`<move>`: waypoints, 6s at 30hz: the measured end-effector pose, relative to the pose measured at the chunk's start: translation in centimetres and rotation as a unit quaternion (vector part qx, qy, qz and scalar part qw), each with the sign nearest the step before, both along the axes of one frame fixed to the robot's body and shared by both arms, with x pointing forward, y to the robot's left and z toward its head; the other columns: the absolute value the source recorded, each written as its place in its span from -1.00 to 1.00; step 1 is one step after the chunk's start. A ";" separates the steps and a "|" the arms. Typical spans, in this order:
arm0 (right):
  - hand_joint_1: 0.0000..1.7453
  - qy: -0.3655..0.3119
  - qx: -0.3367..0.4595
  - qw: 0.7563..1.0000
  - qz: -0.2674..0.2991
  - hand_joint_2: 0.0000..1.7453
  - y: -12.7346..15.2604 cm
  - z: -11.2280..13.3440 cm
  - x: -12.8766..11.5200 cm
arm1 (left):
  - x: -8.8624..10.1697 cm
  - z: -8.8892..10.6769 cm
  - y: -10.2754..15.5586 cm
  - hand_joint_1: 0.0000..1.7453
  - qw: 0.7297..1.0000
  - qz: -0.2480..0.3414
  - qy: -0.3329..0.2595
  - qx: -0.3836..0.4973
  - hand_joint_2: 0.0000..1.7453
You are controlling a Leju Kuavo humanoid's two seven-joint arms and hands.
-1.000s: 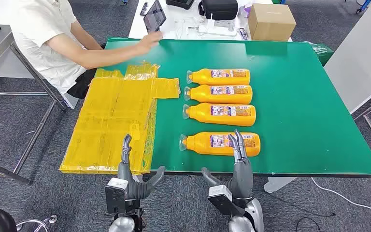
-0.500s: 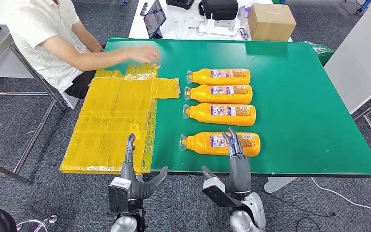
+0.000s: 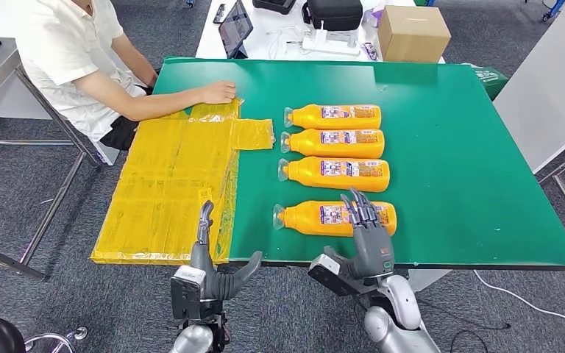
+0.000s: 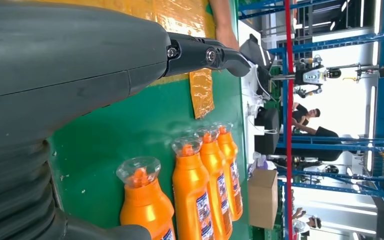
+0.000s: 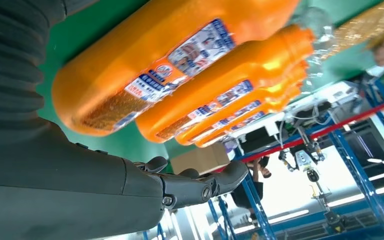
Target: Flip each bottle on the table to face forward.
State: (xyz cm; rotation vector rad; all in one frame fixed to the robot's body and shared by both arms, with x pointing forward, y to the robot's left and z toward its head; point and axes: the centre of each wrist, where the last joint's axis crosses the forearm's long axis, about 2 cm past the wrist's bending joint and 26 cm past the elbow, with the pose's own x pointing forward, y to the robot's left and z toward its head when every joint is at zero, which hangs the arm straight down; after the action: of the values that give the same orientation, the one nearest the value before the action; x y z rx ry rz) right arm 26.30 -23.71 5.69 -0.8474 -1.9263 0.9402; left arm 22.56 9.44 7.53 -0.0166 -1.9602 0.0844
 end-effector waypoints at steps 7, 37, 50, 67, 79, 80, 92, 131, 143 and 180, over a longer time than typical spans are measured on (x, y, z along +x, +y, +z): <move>-1.00 0.007 -0.048 0.999 -0.006 1.00 -1.2 0.0 0.9 | 0.1 0.0 -0.1 -1.00 1.000 0.000 0.002 0.000 1.00; -1.00 0.060 -0.227 0.972 -0.013 1.00 -3.2 0.3 2.2 | 0.2 0.0 -0.4 -1.00 1.000 0.001 0.007 0.004 1.00; -1.00 0.068 -0.267 0.961 -0.012 1.00 -4.3 2.2 4.6 | 0.2 -0.1 -0.4 -1.00 1.000 0.004 0.011 0.006 1.00; -1.00 0.121 -0.296 0.947 -0.017 1.00 -4.8 3.0 6.5 | 0.2 0.1 -0.4 -1.00 1.000 0.000 0.012 0.015 1.00; 0.92 0.203 -0.300 0.932 -0.013 1.00 -6.1 2.8 6.8 | 0.2 0.4 -0.3 -1.00 1.000 -0.013 0.012 0.025 1.00; 0.97 0.211 -0.300 0.930 -0.012 1.00 -6.3 2.7 6.8 | 0.1 0.4 -0.3 -1.00 0.999 -0.014 0.011 0.026 1.00; 1.00 0.245 -0.277 0.929 -0.008 1.00 -8.2 2.6 6.6 | 0.1 0.6 -0.2 -1.00 0.999 -0.019 0.007 0.030 1.00; 0.90 0.247 0.221 0.931 0.153 1.00 -2.5 2.2 4.1 | -0.9 1.5 0.2 -1.00 0.928 -0.197 0.141 -0.284 1.00; 0.79 0.228 0.256 0.925 0.163 1.00 0.2 2.5 4.0 | -1.2 1.6 0.8 -1.00 0.928 -0.208 0.129 -0.282 1.00; 0.78 0.281 0.315 0.811 0.405 1.00 7.6 2.3 0.6 | 0.7 3.8 0.1 -0.55 0.906 -0.217 0.078 -0.356 1.00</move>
State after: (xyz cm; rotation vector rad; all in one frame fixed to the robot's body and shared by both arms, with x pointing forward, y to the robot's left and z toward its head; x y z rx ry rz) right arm 26.85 -16.11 7.97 0.6515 -1.8361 0.7750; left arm 23.26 9.57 11.31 -0.8940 -1.6274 0.4875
